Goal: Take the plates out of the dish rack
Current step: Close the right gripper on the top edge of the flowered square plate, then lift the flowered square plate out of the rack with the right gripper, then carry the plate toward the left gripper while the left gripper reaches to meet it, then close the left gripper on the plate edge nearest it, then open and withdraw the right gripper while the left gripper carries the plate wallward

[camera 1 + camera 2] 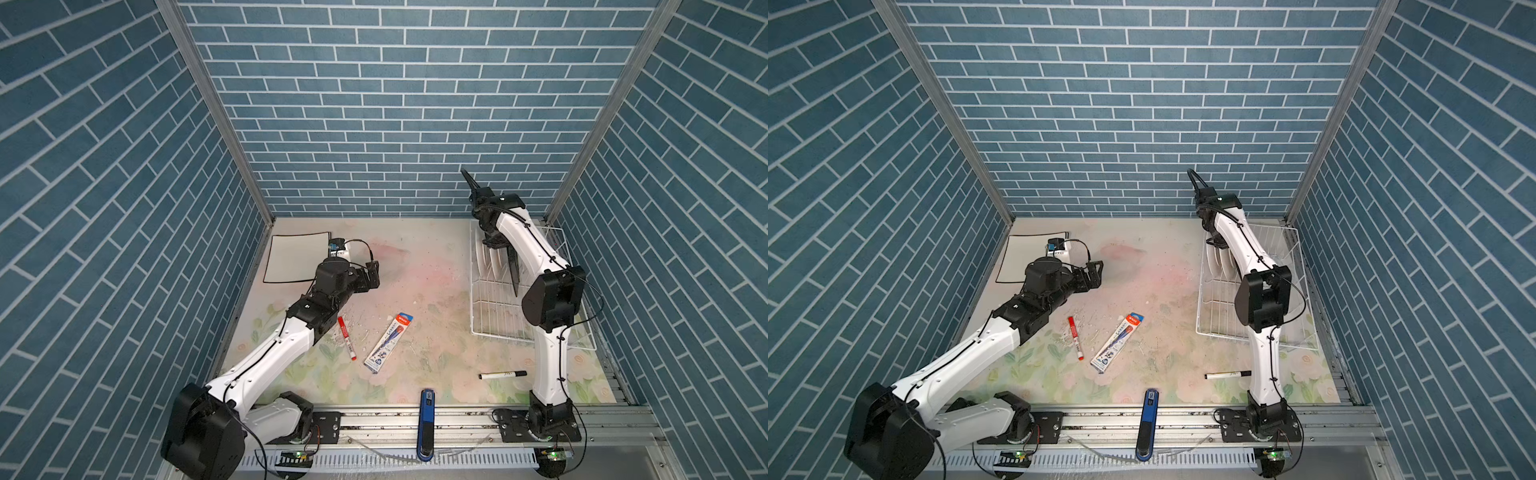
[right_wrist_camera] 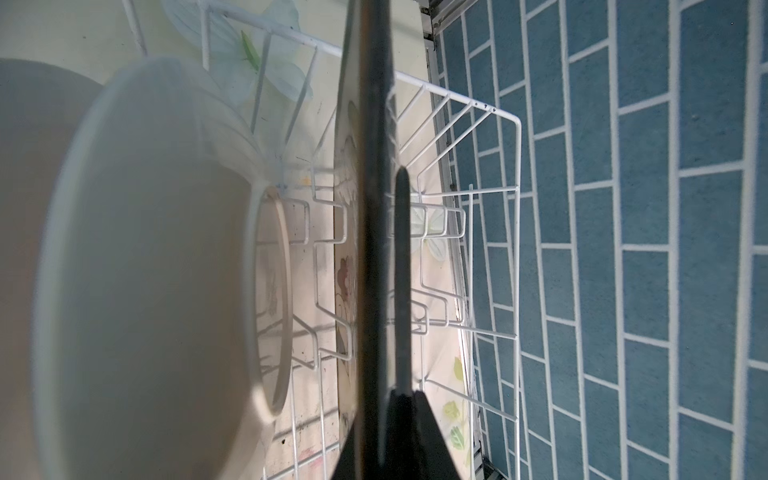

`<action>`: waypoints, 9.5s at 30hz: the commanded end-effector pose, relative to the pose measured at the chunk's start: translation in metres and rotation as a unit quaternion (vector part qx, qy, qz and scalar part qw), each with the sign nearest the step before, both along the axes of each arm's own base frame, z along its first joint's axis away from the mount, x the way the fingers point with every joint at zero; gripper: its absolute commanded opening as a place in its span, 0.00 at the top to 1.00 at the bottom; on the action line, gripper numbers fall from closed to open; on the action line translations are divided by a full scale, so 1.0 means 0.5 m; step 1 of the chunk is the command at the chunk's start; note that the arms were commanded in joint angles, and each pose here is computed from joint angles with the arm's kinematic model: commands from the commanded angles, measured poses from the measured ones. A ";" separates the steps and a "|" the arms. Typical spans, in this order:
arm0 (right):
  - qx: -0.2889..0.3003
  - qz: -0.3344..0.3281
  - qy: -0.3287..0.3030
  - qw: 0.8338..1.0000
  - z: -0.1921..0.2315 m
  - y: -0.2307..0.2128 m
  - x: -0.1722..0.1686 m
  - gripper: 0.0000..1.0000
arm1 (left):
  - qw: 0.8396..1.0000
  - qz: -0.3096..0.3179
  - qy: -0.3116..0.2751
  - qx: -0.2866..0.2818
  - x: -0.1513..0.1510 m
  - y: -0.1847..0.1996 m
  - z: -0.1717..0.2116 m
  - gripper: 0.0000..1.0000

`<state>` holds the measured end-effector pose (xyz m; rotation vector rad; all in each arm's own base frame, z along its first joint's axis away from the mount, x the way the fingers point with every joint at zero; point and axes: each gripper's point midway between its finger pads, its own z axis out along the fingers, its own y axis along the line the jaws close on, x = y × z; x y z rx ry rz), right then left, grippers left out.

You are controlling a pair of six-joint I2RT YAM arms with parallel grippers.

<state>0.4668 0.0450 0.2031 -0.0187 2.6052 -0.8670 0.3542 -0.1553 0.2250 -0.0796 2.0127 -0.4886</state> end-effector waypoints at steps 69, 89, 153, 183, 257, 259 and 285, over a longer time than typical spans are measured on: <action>-0.052 0.090 -0.220 0.970 0.420 0.045 -0.104 1.00 | 0.999 -0.002 -0.010 -0.032 -0.021 -0.001 0.030 0.01; 0.268 0.179 -0.372 0.871 0.564 0.115 -0.290 1.00 | 0.999 -0.002 -0.022 -0.028 -0.021 0.002 0.052 0.02; 0.828 0.277 -0.129 0.470 0.388 0.400 -0.281 1.00 | 0.906 -0.262 0.097 -0.317 0.010 -0.120 0.194 0.09; 0.839 0.280 -0.109 0.454 0.364 0.410 -0.292 1.00 | 0.877 -0.318 0.103 -0.346 0.006 -0.195 0.212 0.49; 0.840 0.250 -0.128 0.464 0.362 0.391 -0.282 0.01 | 0.870 -0.277 0.036 -0.407 0.038 -0.132 0.271 1.00; 0.840 0.247 -0.133 0.465 0.361 0.382 -0.281 0.01 | 0.873 -0.264 0.029 -0.410 0.045 -0.112 0.272 1.00; 0.813 0.232 -0.176 0.505 0.368 0.296 -0.289 0.01 | 0.898 0.041 -0.082 -0.431 0.126 0.188 0.173 1.00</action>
